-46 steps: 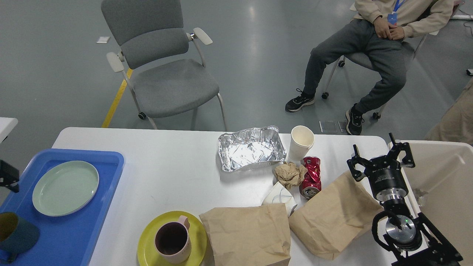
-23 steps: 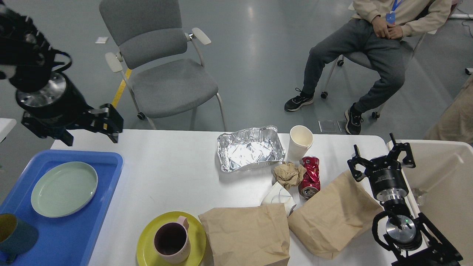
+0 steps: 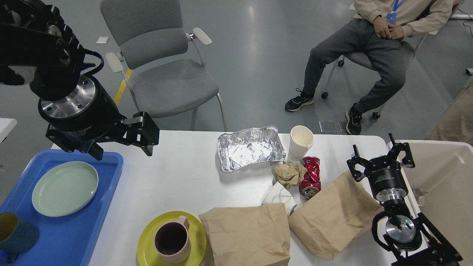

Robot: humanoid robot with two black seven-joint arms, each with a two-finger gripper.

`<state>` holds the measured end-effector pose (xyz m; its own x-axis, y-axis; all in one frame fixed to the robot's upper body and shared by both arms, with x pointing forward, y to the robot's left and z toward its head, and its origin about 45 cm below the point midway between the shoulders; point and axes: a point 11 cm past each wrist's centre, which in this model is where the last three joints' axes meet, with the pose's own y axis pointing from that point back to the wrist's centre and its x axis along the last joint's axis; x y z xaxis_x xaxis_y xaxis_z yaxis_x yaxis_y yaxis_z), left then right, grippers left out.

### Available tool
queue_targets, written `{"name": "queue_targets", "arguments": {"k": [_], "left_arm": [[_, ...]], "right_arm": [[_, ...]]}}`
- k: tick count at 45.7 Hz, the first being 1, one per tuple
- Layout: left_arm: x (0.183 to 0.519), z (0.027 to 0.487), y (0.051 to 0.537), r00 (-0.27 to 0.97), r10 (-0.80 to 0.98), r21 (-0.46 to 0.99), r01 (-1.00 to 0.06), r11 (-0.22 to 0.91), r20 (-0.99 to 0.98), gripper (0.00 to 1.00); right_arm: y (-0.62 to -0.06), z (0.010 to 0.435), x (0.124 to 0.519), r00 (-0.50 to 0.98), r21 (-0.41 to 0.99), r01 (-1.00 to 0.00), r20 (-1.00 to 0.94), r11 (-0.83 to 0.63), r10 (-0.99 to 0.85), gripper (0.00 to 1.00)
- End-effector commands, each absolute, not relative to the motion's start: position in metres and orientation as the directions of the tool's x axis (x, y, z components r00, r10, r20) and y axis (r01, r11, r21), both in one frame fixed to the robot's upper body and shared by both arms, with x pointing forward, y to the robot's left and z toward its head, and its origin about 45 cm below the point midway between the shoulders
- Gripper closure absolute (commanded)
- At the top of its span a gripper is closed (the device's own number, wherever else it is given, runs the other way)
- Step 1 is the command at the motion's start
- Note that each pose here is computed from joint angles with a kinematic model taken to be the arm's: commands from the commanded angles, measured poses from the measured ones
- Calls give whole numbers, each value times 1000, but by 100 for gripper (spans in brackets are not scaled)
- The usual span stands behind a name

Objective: Tidy desktop
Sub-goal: 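Move the left gripper over the pink mug and lower onto it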

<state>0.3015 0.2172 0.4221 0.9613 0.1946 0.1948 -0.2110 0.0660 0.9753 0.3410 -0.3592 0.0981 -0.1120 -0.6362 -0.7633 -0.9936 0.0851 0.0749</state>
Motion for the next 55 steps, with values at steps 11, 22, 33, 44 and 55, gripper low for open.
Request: {"name": "queue_targets", "arguments": {"k": [11,22,33,44,55], "left_arm": [[300,412,223,966,214,983,-163,79,143,4],[311,387,225,969,214,987,-140,82,119,4],[303,315,220,978,207,996,-42,81,24,5],[286,225,228,974,222,997,-65,33,56,9],[260,162,230,978,207,1000,-7,-8,9,13]], "right_arm": [[-359,98,341,-112,75,-994,-763,85,-636,0],[-360,99,341,-111,74,-994,-763,85,-637,0],[-359,98,341,-112,75,-994,-763,85,-636,0],[-360,99,341,-111,73,-994,-763,86,-637,0],[-360,98,341,-112,75,-994,-762,85,-637,0]]}}
